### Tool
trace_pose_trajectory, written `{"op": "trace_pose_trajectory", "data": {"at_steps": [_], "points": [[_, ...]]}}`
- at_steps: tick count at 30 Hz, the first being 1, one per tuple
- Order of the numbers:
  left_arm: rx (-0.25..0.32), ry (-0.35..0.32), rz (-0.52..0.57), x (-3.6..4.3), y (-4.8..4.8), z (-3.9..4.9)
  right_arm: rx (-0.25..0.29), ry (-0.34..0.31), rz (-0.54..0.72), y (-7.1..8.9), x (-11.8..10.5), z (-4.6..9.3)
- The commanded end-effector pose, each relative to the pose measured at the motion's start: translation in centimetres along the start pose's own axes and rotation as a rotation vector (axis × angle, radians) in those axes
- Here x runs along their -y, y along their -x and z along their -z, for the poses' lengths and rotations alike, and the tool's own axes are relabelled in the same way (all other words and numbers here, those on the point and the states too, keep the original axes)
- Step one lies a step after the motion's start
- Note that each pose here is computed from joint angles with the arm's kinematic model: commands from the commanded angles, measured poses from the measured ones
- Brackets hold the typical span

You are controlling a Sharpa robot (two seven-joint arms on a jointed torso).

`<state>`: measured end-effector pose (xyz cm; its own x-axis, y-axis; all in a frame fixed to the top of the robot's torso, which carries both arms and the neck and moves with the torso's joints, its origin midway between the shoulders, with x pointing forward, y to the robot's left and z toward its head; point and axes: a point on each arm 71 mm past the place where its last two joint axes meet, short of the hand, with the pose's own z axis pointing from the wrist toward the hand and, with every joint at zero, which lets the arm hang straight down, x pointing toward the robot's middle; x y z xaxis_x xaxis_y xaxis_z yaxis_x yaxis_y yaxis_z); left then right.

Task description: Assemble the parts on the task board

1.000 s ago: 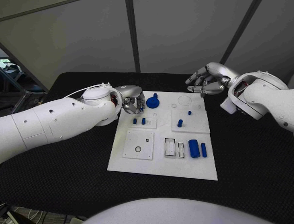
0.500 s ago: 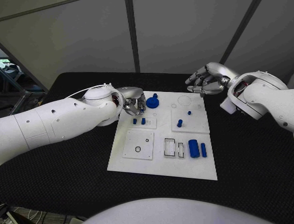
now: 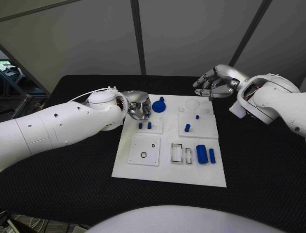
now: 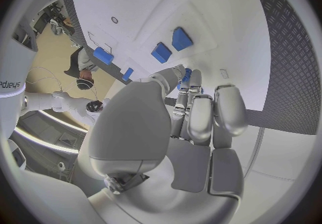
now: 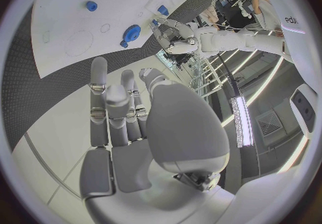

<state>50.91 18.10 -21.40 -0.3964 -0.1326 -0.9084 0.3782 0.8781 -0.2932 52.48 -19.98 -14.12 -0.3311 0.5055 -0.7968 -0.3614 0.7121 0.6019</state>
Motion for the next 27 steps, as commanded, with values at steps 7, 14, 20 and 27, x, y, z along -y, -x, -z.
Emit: {"op": "trace_pose_trajectory", "data": {"at_steps": [7,14,20,27], "points": [[-0.017,0.016,0.000,-0.17,-0.14,-0.20,0.000,0.009,0.003,0.06,-0.14,0.00],[-0.015,0.008,0.005,-0.02,-0.19,-0.39,0.000,0.009,0.003,0.06,-0.15,-0.01],[-0.020,0.008,0.007,-0.03,-0.26,-0.45,0.000,0.009,0.003,0.06,-0.14,-0.01],[-0.012,0.014,0.009,-0.34,-0.19,-0.34,-0.001,0.003,0.003,0.09,-0.05,0.03]]}}
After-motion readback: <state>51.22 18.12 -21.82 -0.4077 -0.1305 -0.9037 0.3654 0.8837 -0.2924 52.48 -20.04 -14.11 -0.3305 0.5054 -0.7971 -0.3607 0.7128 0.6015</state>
